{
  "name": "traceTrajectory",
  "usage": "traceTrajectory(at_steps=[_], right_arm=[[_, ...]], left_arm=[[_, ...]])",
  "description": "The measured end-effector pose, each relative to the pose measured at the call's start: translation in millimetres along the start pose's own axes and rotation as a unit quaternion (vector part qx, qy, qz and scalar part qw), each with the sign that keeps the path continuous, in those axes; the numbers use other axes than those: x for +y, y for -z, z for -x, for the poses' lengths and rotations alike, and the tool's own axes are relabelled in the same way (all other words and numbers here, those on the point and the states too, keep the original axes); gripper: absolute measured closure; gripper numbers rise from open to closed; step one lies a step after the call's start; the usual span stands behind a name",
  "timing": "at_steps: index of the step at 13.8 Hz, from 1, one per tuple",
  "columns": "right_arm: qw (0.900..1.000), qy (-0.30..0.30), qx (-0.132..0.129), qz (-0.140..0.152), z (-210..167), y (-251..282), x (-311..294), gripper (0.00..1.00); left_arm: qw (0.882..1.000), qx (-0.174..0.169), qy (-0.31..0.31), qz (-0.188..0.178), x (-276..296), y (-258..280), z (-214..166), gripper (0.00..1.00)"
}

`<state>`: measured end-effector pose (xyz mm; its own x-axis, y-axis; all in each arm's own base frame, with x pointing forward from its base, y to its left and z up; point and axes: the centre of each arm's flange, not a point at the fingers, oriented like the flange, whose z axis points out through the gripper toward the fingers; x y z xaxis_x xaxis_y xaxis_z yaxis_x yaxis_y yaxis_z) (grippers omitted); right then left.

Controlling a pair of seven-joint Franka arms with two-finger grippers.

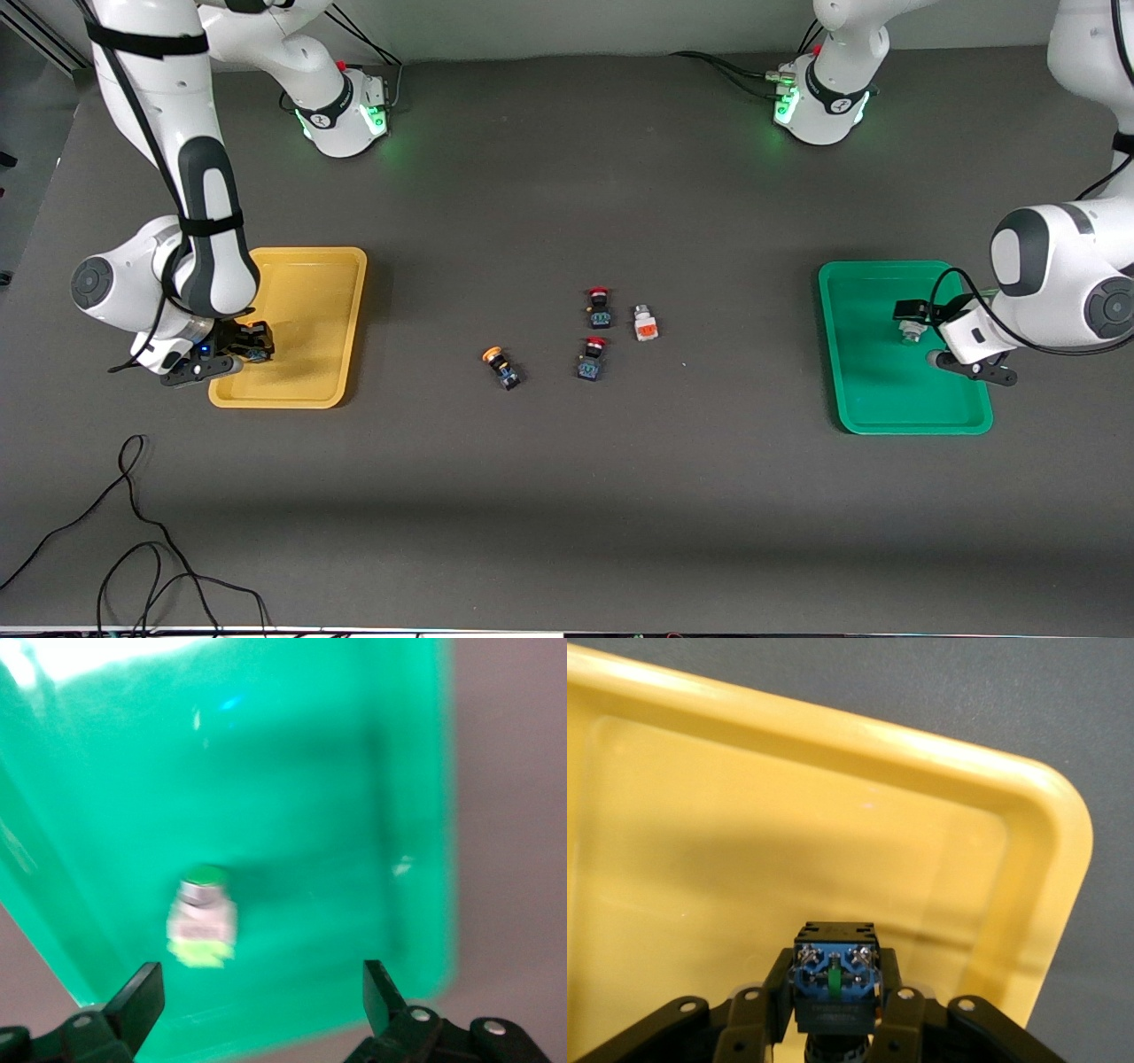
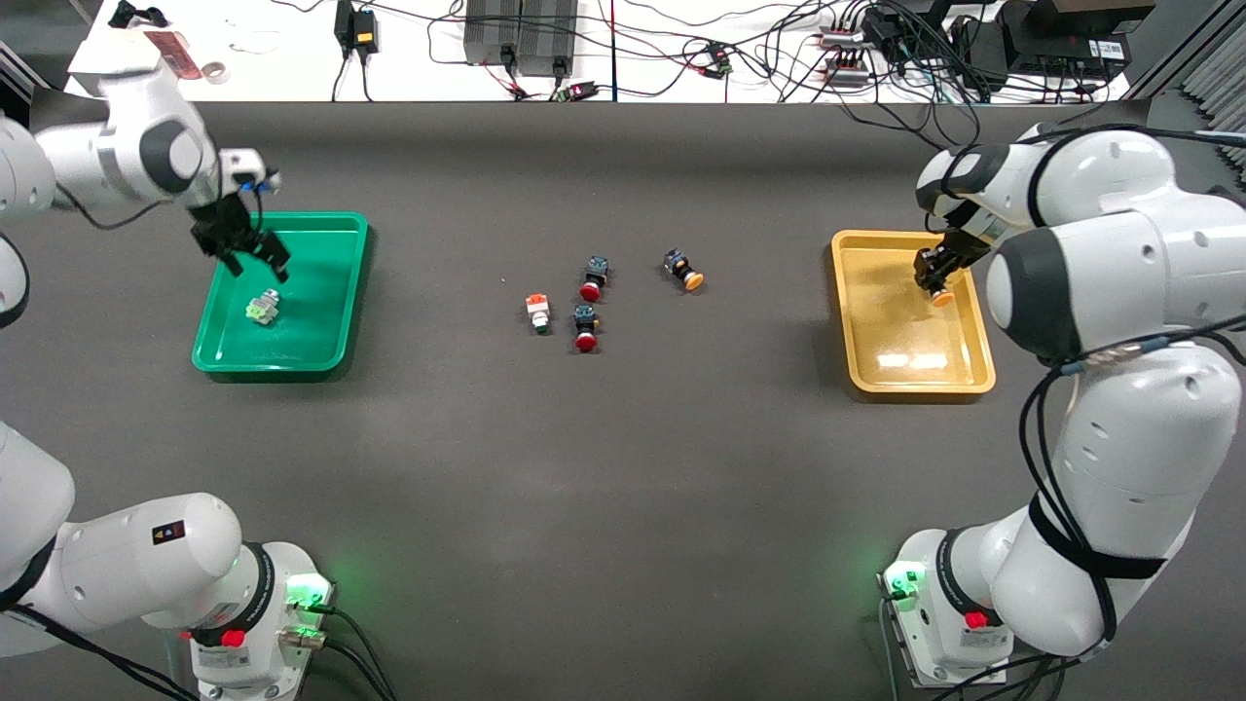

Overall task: Place green and yellow buttons in trays
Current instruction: 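Carry the yellow button to the yellow tray while the left gripper places the green switch, then release the yellow button in the tray while the left gripper grasps the orange switch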

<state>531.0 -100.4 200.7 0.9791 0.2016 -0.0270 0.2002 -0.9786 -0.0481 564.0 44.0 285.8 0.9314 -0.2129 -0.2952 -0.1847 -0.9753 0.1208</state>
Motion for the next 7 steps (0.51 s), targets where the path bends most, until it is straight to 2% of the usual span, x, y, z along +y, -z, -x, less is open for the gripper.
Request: traceTrajectory(at_steps=[3,5,6,7], right_arm=[[1.000,0.004,0.014,-0.002,-13.7,10.4,-3.6,0.30],[1.000,0.008,0.017,-0.017,-24.7,23.5,-8.3,0.07],[1.000,0.009,0.017,-0.023,-31.1,34.1,-8.6,0.00],[1.000,0.008,0.014,-0.023,-40.1,49.3,-8.2,0.00]], left_arm=[[0.999,-0.003,0.042,0.005,120.7,52.3,-15.3,0.00],[0.998,0.004,0.064,0.017,186.3,60.0,-20.9,0.00],[0.997,0.004,0.075,0.023,207.9,58.4,-23.4,0.00],[0.996,0.007,0.088,0.029,225.4,53.6,-27.6,0.00]])
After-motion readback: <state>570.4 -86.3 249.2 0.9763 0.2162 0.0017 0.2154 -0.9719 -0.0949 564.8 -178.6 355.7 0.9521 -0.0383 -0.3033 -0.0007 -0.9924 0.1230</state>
